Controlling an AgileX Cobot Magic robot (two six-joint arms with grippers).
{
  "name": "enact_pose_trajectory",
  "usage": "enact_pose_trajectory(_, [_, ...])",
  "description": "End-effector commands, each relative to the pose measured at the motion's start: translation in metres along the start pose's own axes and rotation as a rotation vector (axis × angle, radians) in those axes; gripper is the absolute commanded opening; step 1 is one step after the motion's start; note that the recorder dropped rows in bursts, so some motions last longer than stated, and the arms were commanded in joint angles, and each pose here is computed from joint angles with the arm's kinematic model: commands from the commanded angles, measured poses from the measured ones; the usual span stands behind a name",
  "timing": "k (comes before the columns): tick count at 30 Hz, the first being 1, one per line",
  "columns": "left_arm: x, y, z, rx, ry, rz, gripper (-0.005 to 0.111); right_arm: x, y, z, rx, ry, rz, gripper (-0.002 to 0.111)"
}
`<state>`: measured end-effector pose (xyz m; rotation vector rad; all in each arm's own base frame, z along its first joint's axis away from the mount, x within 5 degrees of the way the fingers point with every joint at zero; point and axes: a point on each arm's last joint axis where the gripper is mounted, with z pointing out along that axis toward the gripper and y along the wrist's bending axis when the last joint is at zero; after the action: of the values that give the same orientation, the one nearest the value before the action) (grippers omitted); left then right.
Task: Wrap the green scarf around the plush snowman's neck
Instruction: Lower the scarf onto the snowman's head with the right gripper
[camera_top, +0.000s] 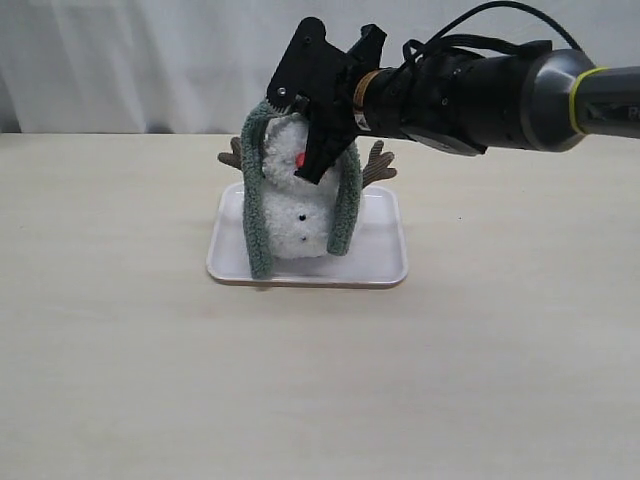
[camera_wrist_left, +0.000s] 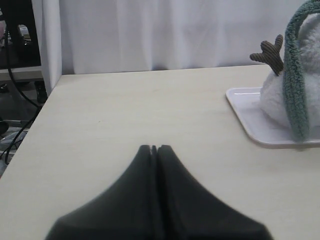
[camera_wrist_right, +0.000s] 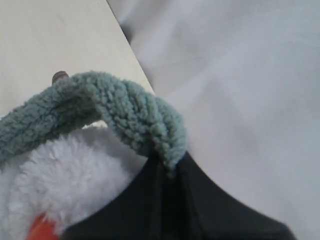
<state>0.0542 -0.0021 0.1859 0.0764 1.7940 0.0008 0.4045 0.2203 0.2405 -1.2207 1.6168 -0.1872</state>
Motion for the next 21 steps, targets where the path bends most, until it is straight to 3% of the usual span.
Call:
enact_pose_trajectory(1, [0.0002, -0.0001, 0.0001, 0.001, -0.007, -0.003, 0.000, 0.0087, -0.0122, -0.0010, 0.027, 0.022, 0.011, 0.004])
enact_pose_trajectory(18, [0.0002, -0.0001, 0.0001, 0.001, -0.007, -0.003, 0.000, 0.0137, -0.0177, -0.0013, 0.038, 0.023, 0.113, 0.005])
enact_pose_trajectory(21, [0.0002, -0.0001, 0.0001, 0.001, -0.007, -0.003, 0.000, 0.0107, -0.0163, -0.0012, 0.035, 0.002, 0.138, 0.010])
